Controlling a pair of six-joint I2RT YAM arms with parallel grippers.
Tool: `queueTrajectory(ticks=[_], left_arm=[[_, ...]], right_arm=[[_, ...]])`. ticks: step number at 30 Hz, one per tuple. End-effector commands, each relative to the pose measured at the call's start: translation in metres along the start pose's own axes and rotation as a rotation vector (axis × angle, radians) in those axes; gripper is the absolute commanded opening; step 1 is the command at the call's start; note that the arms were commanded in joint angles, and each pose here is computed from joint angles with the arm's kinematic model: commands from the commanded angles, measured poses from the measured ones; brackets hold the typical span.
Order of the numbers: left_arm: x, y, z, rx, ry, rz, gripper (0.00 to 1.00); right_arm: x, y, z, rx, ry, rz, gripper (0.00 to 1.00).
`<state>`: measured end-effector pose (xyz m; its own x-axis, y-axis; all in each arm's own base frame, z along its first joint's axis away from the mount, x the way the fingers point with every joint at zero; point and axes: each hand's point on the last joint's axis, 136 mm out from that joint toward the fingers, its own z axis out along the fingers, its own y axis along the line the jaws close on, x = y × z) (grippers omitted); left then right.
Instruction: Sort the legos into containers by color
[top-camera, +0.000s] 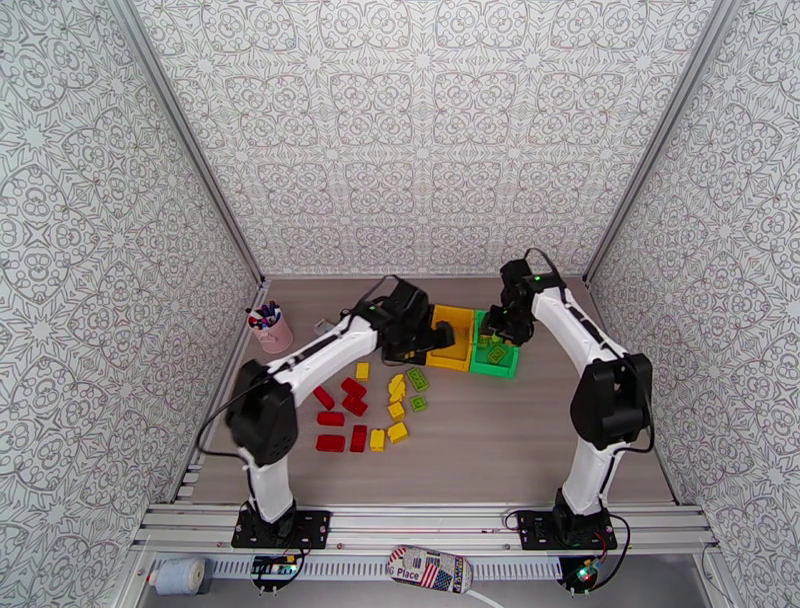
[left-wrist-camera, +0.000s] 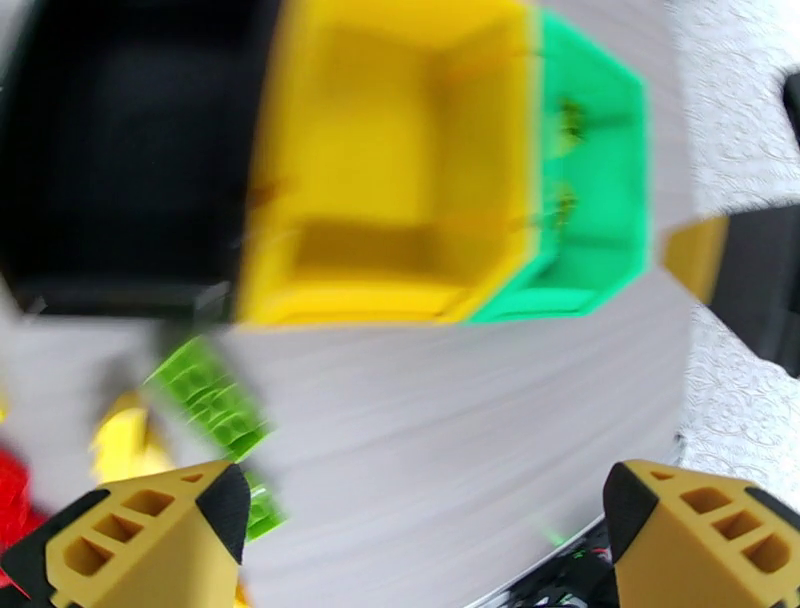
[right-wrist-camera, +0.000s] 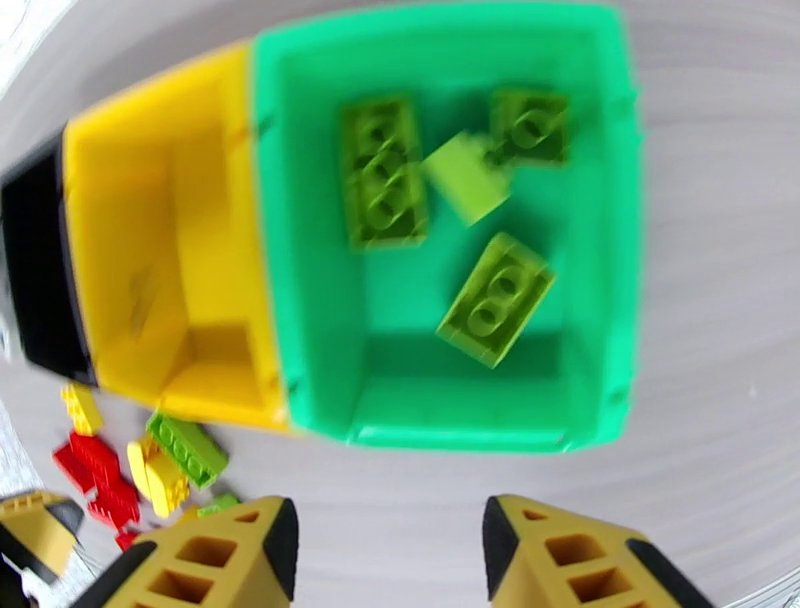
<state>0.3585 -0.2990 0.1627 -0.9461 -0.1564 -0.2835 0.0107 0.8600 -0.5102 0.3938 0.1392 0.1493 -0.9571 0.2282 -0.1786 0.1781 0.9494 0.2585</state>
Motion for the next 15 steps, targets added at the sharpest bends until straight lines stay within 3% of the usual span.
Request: queueTrajectory(ticks=[1,9,15], left_arm=[[-0.010,0.031,-0.030,-0.053,-0.103,-0.067,0.99],[0.018,0.106,-0.059,-0.131,-0.141,-0.210,0.99],[0.052,0.139,-0.071,-0.161,-0.141,-0.280,0.99]], right_arm=[[0.023,0.032,0.003,-0.039,0.010,-0.061,0.57],[0.085,0.092,0.042,-0.025,0.102,-0.224,0.60],[0.127,0.123,0.068,-0.011,0.170,-0.332,0.65]])
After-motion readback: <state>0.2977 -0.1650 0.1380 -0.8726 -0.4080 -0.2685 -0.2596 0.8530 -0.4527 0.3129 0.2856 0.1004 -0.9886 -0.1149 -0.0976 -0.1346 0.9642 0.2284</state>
